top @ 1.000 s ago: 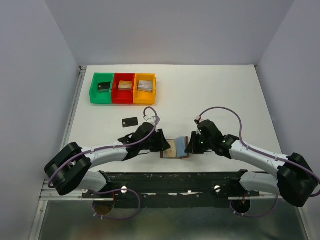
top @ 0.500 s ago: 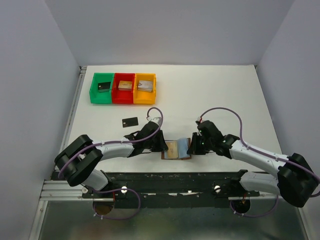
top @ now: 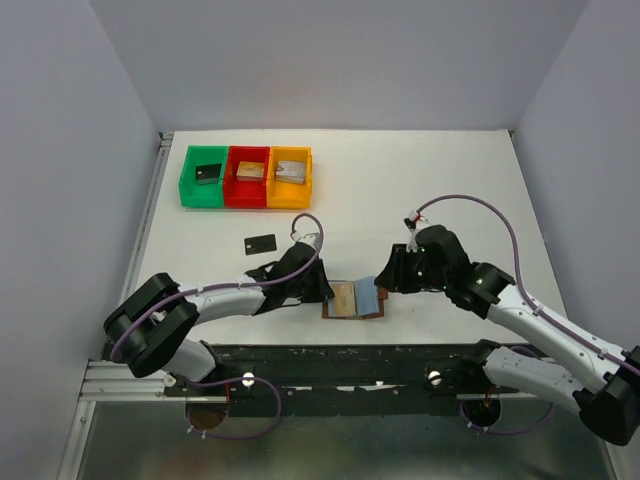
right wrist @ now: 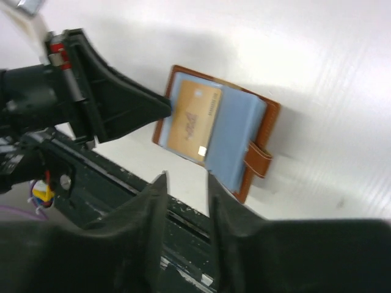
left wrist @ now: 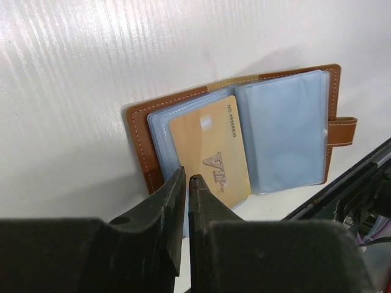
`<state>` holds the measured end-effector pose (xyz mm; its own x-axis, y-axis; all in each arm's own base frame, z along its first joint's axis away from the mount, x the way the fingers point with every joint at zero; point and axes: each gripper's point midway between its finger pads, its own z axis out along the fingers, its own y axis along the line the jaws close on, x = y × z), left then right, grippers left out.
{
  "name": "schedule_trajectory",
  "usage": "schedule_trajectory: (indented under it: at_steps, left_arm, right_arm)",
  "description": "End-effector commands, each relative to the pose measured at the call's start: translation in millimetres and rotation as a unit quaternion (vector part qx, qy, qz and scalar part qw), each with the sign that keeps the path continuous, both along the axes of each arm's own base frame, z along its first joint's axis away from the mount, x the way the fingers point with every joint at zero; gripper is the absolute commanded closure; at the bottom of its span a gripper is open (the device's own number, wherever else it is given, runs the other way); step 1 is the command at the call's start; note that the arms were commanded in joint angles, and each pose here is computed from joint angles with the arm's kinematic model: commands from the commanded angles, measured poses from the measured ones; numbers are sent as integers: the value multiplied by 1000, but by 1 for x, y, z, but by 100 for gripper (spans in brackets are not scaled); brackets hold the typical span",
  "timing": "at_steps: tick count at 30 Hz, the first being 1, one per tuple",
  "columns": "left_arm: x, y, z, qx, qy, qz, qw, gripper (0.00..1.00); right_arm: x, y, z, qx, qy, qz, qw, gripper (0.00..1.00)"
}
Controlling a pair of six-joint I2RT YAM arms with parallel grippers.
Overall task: Take the credit cards out of the card holder
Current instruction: Remove the credit card from the card holder.
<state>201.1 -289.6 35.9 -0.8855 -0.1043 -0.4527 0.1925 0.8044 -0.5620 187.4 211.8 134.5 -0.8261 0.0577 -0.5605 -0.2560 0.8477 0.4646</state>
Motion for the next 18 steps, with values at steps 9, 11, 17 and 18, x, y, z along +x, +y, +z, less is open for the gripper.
schedule_trajectory:
  at_steps: [9, 11, 17, 18]
  left_arm:
    - [12, -13, 74, -66, -93, -26, 993, 78]
    - [11, -16, 71, -67, -89, -34, 993, 79]
    - [8, -24, 41, -64, -52, -38, 996, 84]
    - [9, -25, 38, -65, -47, -39, 996, 86]
  right_arm:
    - [-4, 55, -13, 106, 30, 83, 990, 98]
    - [-5, 60, -24, 110, 43, 90, 989, 100]
    - [-4, 64, -56, 98, 77, 86, 988, 100]
    - [-4, 64, -60, 94, 83, 83, 989, 100]
